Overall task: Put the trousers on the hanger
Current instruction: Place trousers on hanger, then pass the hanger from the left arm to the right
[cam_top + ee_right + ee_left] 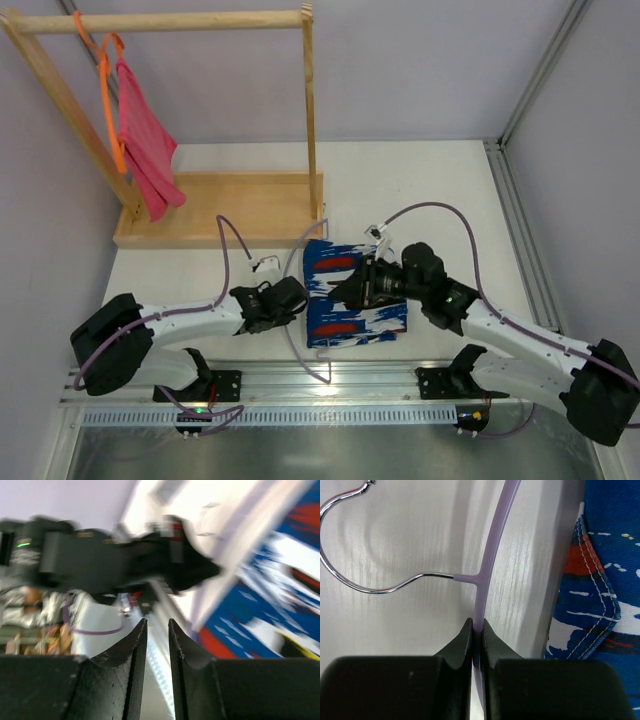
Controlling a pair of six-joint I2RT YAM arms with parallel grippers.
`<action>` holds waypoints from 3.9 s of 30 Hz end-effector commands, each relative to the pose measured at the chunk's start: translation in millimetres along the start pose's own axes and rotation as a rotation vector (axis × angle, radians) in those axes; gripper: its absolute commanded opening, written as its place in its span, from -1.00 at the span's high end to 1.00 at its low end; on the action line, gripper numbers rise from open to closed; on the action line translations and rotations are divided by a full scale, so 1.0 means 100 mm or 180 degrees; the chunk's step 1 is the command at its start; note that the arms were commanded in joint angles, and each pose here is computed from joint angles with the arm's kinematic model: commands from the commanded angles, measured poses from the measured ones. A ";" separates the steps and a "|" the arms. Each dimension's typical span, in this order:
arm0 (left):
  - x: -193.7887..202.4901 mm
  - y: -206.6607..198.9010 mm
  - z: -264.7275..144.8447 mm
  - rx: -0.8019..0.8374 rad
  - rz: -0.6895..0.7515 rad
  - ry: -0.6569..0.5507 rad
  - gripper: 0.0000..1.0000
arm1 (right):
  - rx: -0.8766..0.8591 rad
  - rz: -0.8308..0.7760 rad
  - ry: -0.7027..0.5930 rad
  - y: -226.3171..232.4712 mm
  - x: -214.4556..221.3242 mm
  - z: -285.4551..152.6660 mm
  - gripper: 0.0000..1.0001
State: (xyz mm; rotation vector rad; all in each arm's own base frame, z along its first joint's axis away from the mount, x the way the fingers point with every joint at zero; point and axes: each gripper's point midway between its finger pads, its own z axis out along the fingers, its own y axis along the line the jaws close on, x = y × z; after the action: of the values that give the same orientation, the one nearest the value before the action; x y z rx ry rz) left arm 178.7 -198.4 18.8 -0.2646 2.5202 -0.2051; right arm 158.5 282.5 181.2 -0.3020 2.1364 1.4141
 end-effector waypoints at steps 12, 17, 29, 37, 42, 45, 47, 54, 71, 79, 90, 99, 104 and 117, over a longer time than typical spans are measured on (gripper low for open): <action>-0.12 0.10 -0.06 -0.0058 -0.0205 -0.0185 1.00 | -0.0184 0.0518 0.0573 -0.59 1.11 0.52 0.47; -0.15 0.08 -0.10 -0.0050 -0.0180 -0.0205 0.99 | -0.0051 0.0701 0.0390 -0.64 0.95 0.36 0.47; -0.12 0.04 -0.10 0.0062 -0.0164 -0.0166 0.99 | -0.0070 -0.0051 -0.0077 -0.47 -0.57 -0.06 0.19; -0.05 0.06 -0.03 0.0025 -0.0193 -0.0114 0.99 | 0.0520 0.1275 -0.0293 -2.11 -0.26 -0.04 0.19; -0.01 0.11 0.00 -0.0022 -0.0167 -0.0092 0.99 | 0.0534 0.1406 -0.0446 -2.29 -0.24 -0.14 0.13; -0.02 0.10 -0.02 0.0035 -0.0183 -0.0114 0.99 | 0.0365 0.1248 -0.0483 -2.04 -0.37 -0.20 0.02; -0.03 0.10 -0.03 0.0038 -0.0173 -0.0126 0.99 | 0.0352 0.1052 -0.0489 -1.79 -0.48 -0.29 -0.04; -0.07 0.00 -0.04 0.0130 -0.0194 -0.0128 0.99 | 0.0188 0.0300 -0.0443 -1.04 -1.06 -0.29 -0.05; -0.05 0.07 -0.07 0.0045 -0.0119 -0.0092 1.00 | 0.0572 0.0828 -0.0373 -2.28 -1.10 0.03 0.04; -0.11 0.04 -0.14 0.0134 -0.0152 -0.0148 0.99 | 0.0494 0.0356 -0.0308 -1.44 -1.18 -0.05 -0.08; -0.19 0.01 -0.15 0.0113 -0.0229 -0.0239 0.99 | 0.0092 0.0135 0.0116 -0.57 -0.47 0.83 0.35; -0.41 0.03 -0.30 0.0085 -0.0340 -0.0465 0.99 | 0.0560 0.0439 0.0404 -1.36 0.48 0.79 0.41; -0.54 0.04 -0.44 0.0077 -0.0364 -0.0575 0.99 | 0.0809 -0.0113 0.0358 -1.01 0.31 0.60 0.36; -0.79 -0.11 -0.68 0.0310 -0.0544 -0.0745 0.99 | 0.0725 -0.1889 -0.0388 0.07 0.60 0.49 -0.41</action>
State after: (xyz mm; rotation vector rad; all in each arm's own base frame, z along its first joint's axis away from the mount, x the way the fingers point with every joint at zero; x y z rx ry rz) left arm 178.7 -174.1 72.0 -0.3255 2.4149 -0.2320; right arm 110.7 339.9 131.7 -0.7037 1.9891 0.9867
